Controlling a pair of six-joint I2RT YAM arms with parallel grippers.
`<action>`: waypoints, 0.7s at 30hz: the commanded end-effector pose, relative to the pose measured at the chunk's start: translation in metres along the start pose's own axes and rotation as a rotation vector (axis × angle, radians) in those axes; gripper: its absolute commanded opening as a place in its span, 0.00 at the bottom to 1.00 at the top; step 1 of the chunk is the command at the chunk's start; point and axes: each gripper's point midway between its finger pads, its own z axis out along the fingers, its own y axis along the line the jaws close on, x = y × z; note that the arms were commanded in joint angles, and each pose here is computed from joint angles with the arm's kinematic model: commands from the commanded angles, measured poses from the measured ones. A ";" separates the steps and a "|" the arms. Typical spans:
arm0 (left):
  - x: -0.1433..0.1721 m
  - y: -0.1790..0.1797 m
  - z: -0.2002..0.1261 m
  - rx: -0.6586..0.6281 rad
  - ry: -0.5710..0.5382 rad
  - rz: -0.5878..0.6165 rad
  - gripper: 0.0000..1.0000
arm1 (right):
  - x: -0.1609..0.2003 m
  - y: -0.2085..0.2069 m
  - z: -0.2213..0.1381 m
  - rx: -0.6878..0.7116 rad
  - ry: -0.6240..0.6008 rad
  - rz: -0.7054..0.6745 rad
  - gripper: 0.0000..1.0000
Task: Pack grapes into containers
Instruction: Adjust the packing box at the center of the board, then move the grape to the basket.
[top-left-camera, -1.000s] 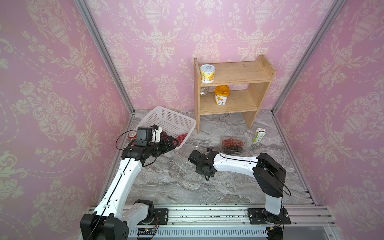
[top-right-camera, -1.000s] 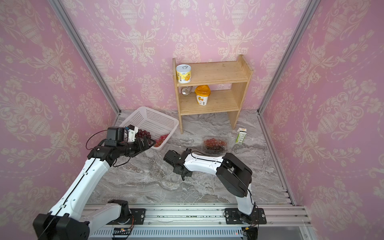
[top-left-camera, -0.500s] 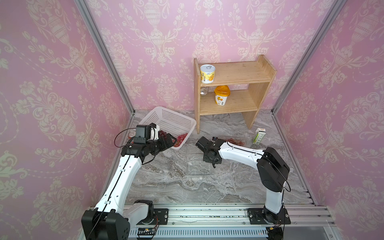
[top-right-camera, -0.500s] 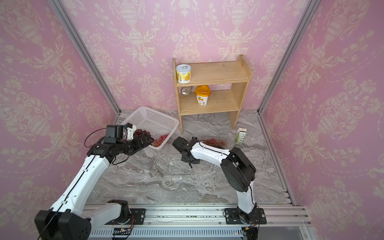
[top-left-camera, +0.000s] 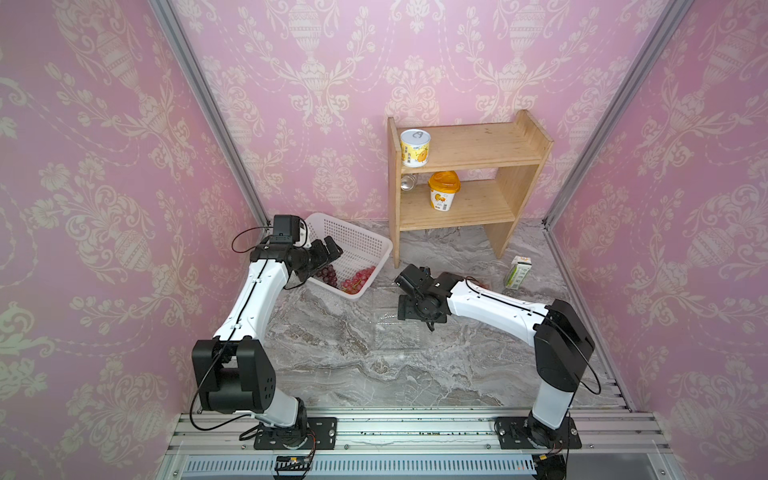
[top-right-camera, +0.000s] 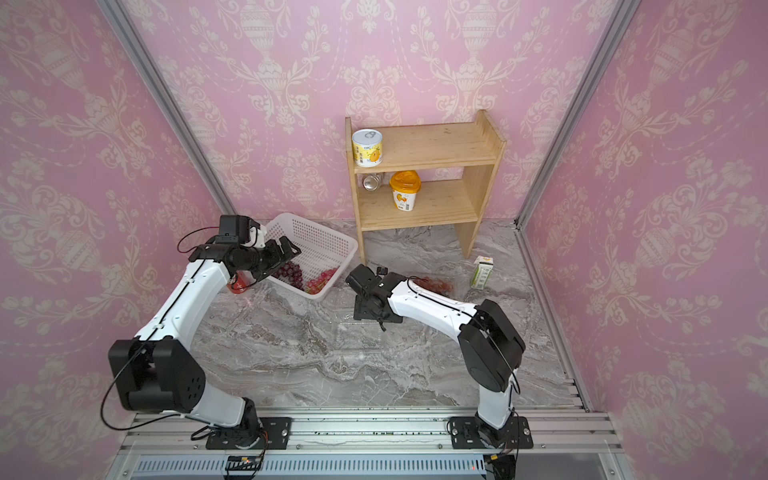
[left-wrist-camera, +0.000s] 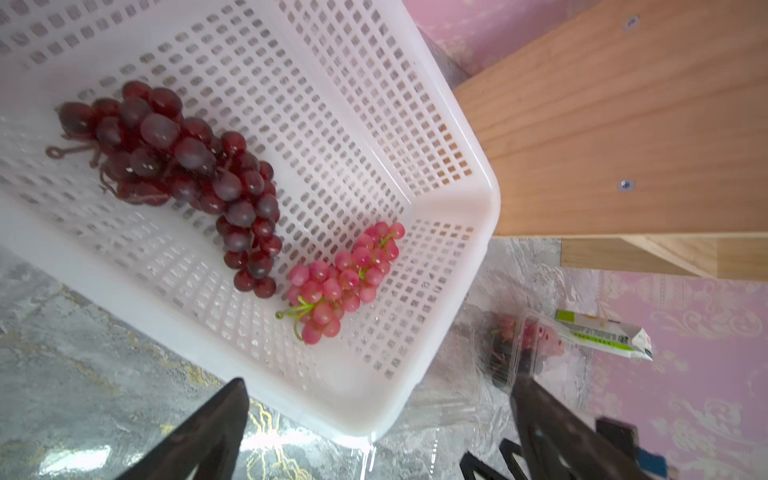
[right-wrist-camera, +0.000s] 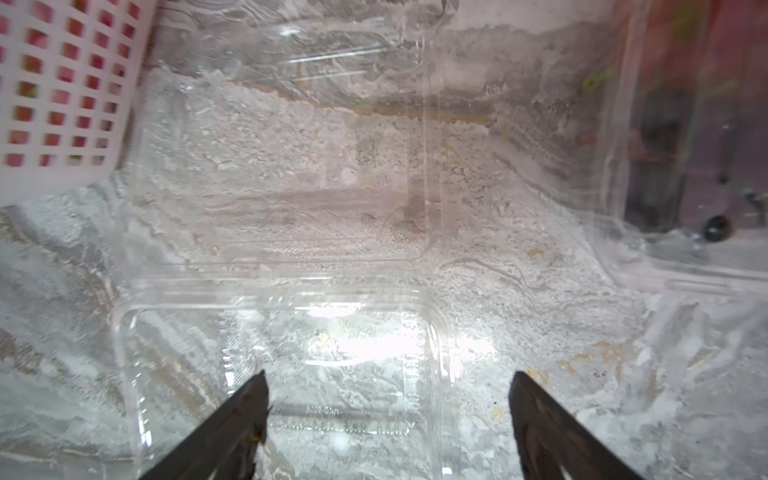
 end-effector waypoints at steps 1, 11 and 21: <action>-0.024 0.014 0.012 -0.036 -0.001 -0.057 0.99 | -0.019 0.004 -0.033 -0.029 -0.053 -0.103 1.00; -0.042 0.005 0.055 -0.054 0.112 -0.025 0.99 | -0.068 0.049 -0.065 -0.135 -0.135 -0.363 1.00; -0.047 0.052 0.079 -0.175 0.190 -0.114 0.99 | -0.086 0.057 -0.068 -0.201 -0.162 -0.328 1.00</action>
